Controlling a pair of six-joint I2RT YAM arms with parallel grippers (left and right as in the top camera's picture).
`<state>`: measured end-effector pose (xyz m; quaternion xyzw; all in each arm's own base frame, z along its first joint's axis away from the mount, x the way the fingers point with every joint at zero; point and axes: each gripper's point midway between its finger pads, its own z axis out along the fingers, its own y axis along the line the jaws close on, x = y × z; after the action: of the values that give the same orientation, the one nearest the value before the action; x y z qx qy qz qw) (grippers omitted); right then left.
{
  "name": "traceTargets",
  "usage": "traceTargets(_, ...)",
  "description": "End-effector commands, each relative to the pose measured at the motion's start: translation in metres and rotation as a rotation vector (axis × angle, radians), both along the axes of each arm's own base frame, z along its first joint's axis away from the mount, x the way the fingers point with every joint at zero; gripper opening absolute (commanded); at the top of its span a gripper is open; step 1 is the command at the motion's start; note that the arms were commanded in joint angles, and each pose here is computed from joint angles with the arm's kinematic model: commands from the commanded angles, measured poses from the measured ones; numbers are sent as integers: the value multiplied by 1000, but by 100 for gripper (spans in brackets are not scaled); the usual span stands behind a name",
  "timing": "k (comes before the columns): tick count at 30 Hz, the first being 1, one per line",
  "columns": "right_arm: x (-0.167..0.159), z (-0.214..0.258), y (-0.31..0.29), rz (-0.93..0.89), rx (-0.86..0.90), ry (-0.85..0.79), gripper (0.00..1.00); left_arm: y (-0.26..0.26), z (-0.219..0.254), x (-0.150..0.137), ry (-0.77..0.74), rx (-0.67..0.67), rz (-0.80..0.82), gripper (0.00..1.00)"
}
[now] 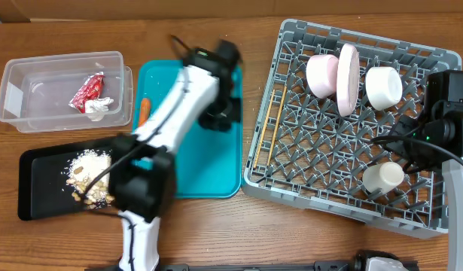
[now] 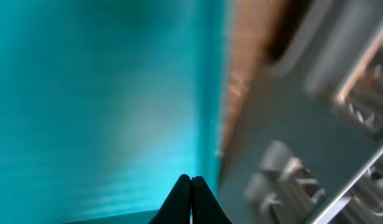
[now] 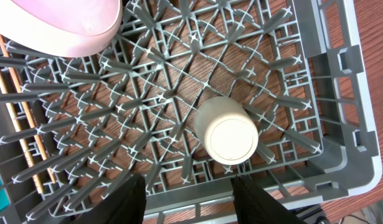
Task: Sort waste into correct bins and load items into the dishwasher
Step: 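Carry the chopstick right and lay it in the rack's left side, then grasp the orange carrot on the teal tray with the left gripper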
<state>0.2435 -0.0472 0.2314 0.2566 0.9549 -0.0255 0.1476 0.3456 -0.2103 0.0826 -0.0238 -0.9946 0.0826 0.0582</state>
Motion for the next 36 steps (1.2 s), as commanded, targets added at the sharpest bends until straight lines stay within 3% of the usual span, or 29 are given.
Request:
traceTargets(1,1,6,-2,19,-13,-22,49,-64,-12,-42,125,-126,-123,4)
traceTargets(5,2,6,-2,19,-13,-22,49,-79,-5,-42,81,-145,-180,4)
traceTargets(8,2,6,-2,19,-13,-22,49,-98,16,-41,107,-321,-211,4)
traceTargets(11,2,6,-2,19,-13,-23,49,-113,22,-42,94,-402,-252,4)
traceTargets(20,2,6,-2,19,-13,-23,49,-53,15,-6,19,-187,-164,4)
traceTargets(25,2,6,-2,19,-13,-26,49,38,53,51,-171,64,-13,5)
traceTargets(26,3,6,-2,19,-14,-26,49,47,55,55,-186,92,5,8)
traceTargets(27,3,6,-2,19,-14,-27,49,67,57,64,-210,140,35,24)
traceTargets(28,3,6,-2,19,-14,-27,49,90,57,71,-225,195,69,32)
traceTargets(36,2,6,-2,19,-13,-26,49,180,32,91,-177,304,232,37)
